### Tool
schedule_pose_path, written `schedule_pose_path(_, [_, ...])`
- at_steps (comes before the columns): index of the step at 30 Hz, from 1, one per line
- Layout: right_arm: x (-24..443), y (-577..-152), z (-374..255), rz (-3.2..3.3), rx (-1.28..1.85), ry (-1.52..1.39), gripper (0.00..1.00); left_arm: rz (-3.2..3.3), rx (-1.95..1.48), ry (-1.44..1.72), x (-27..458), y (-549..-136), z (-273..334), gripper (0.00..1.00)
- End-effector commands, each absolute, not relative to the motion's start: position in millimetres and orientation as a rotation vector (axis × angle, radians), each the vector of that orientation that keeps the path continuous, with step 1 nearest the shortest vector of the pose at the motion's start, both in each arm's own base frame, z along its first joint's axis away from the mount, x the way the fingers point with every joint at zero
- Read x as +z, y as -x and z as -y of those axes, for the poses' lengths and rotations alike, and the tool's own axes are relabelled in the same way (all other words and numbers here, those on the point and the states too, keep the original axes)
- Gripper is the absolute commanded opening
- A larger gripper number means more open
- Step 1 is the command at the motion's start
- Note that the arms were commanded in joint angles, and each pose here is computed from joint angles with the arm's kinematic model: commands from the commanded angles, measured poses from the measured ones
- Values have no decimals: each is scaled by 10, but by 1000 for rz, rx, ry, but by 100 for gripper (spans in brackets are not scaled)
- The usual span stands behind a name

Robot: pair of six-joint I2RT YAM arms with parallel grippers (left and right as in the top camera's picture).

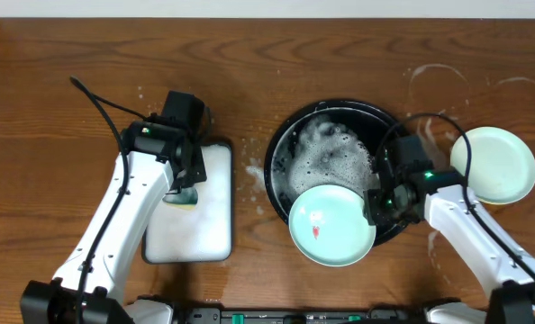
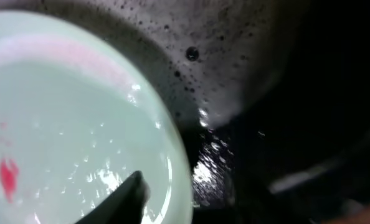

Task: Clean dirty plates on tray and stack at the side

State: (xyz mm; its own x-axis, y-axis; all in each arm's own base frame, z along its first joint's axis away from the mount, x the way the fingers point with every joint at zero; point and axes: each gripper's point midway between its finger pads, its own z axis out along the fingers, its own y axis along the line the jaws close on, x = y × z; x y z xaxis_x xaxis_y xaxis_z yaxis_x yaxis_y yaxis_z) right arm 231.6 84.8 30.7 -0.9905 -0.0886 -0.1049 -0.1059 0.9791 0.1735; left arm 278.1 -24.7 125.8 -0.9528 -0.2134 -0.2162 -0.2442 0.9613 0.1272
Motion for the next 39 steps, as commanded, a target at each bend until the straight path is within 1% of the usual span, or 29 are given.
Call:
schedule_pose_path(1, [150, -2174, -1018, -3065, 433, 145, 34, -2908, 227, 363, 1263, -2782, 230, 8])
schedule_pose_path(3, [122, -2193, -992, -3062, 420, 118, 1, -2908, 227, 363, 1263, -2782, 230, 8])
schedule_pose_path(5, [162, -2291, -959, -3028, 394, 102, 1, -2908, 227, 363, 1263, -2782, 230, 8])
schedule_pose_path(9, [342, -2678, -743, -2907, 230, -10, 1, -2908, 227, 363, 1263, -2782, 230, 8])
schedule_pose_path(11, [472, -2943, -616, -2809, 144, -44, 1, -2909, 227, 363, 1263, -2781, 230, 8])
schedule_pose_path(14, [578, -3210, -505, -2693, 64, -74, 1, -2908, 227, 363, 1263, -2781, 230, 7])
schedule_pose_path(16, [596, -3310, -488, -2655, 48, -81, 1, -2908, 227, 363, 1263, -2782, 231, 8])
schedule_pose_path(19, [475, -3306, -545, -2687, 75, -77, 1, -2903, 224, 363, 1265, -2795, 233, 8])
schedule_pose_path(24, [123, -3231, -546, -2791, 43, -69, 1, -2901, 223, 363, 1265, -2801, 234, 8])
schedule_pose_path(27, [33, -3206, -541, -2818, 36, -76, 1, -2907, 226, 364, 1232, -2784, 231, 8])
schedule_pose_path(31, [38, -3226, -545, -2809, 39, -79, 1, -2894, 204, 364, 1014, -2811, 252, 8])
schedule_pose_path(39, [39, -3231, -546, -2807, 40, -78, 1, -2864, 158, 402, 369, -2820, 284, 8])
